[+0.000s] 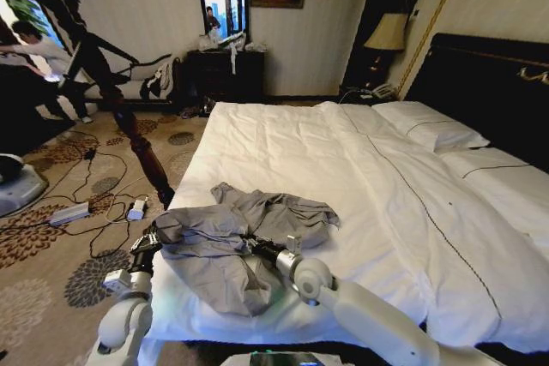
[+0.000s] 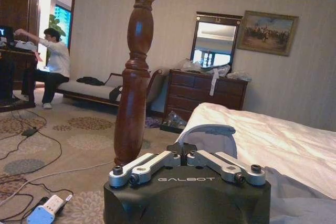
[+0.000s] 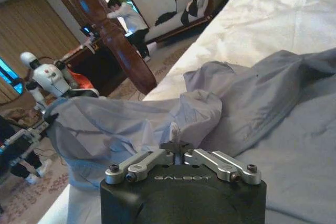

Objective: Pick up the clothes from the bed and hang them on the clothes hanger.

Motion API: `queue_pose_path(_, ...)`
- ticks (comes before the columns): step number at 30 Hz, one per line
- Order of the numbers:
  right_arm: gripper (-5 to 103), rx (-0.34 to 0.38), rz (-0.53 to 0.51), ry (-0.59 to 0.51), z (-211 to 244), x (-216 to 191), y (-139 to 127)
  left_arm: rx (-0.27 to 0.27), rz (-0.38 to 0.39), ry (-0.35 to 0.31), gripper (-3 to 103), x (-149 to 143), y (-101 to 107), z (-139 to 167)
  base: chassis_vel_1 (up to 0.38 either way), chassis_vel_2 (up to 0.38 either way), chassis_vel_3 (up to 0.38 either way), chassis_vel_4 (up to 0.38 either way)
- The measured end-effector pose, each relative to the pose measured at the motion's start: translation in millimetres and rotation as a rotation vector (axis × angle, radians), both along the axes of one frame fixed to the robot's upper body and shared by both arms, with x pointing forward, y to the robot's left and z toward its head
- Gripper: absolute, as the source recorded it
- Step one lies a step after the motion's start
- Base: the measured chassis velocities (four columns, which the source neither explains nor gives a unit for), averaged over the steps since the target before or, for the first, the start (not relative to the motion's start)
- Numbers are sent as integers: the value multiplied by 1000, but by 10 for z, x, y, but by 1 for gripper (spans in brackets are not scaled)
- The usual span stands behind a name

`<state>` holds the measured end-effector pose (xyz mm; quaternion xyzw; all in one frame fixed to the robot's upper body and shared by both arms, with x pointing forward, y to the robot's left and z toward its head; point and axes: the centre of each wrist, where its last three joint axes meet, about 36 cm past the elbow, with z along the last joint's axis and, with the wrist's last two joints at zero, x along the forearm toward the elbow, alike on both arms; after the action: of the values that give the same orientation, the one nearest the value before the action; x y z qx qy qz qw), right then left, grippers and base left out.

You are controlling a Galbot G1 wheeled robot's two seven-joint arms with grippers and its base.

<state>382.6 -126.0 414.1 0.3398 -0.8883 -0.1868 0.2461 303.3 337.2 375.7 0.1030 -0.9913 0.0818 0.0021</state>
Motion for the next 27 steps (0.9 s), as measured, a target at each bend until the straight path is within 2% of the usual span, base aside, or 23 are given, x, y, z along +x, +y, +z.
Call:
queue_pose_path(4,1,11,8,-5,10,-10,-34,-4,-2,0,0,4,-23,-5,0,0,0,0)
queue_pose_path(8,0,42,17,-24,45,-30,-57,-5,-2,1,0,4,-31,-8,0,0,0,0)
queue_pose_path(9,0,83,29,-56,88,-23,-78,-5,-3,1,0,0,-33,-7,0,0,0,0)
queue_pose_path(10,0,158,56,-117,167,1,-111,-4,-5,1,0,-8,-38,-4,0,0,0,0)
queue_pose_path(11,0,158,56,-117,167,1,-111,-4,-5,1,0,-8,-38,-4,0,0,0,0)
queue_pose_path(13,0,289,101,-216,348,48,-145,-2,-11,1,0,-18,-50,-7,0,0,0,0)
queue_pose_path(14,0,404,147,-294,577,91,-165,4,-22,2,0,-30,-75,-18,0,0,0,0)
queue_pose_path(16,0,533,205,-384,950,165,-191,17,-45,2,0,-47,-122,-45,0,0,0,0)
queue_pose_path(17,0,533,205,-384,950,165,-191,17,-45,2,0,-47,-122,-45,0,0,0,0)
queue_pose_path(19,0,608,257,-462,1354,244,-198,27,-80,-4,0,-59,-202,-79,0,0,0,0)
queue_pose_path(22,0,625,267,-478,1602,286,-167,24,-111,-13,0,-69,-265,-86,0,0,0,0)
queue_pose_path(24,0,575,239,-451,1841,415,-55,19,-140,-25,0,-83,-314,-78,0,0,0,0)
queue_pose_path(25,0,575,239,-451,1841,415,-55,19,-140,-25,0,-83,-314,-78,0,0,0,0)
queue_pose_path(27,0,485,197,-424,1966,775,183,19,-169,-32,0,-115,-341,-74,0,0,0,0)
